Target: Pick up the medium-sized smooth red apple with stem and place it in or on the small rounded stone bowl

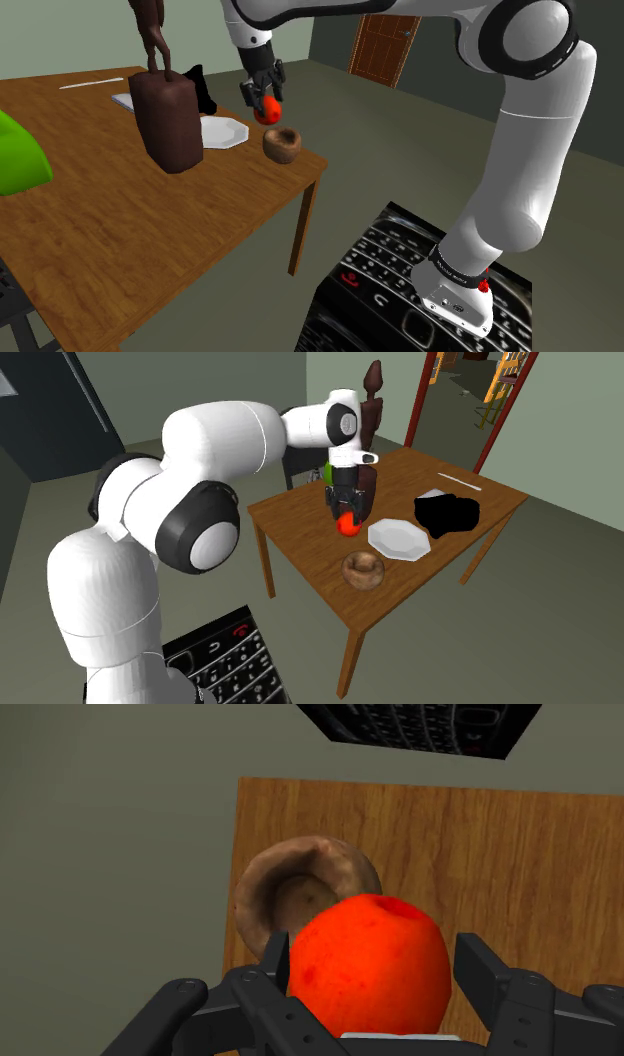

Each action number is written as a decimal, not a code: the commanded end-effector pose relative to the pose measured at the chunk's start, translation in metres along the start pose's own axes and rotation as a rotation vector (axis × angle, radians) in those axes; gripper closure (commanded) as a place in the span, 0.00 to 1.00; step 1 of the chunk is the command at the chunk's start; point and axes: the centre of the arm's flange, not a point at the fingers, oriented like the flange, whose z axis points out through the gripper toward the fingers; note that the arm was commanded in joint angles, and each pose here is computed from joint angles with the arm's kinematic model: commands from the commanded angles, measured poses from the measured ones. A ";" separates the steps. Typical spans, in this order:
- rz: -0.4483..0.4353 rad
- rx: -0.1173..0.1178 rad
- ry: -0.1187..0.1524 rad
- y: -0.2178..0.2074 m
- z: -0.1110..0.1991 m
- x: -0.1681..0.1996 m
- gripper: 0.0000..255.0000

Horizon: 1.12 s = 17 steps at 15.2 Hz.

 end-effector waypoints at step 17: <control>-0.001 0.000 0.000 0.071 0.082 -0.004 1.00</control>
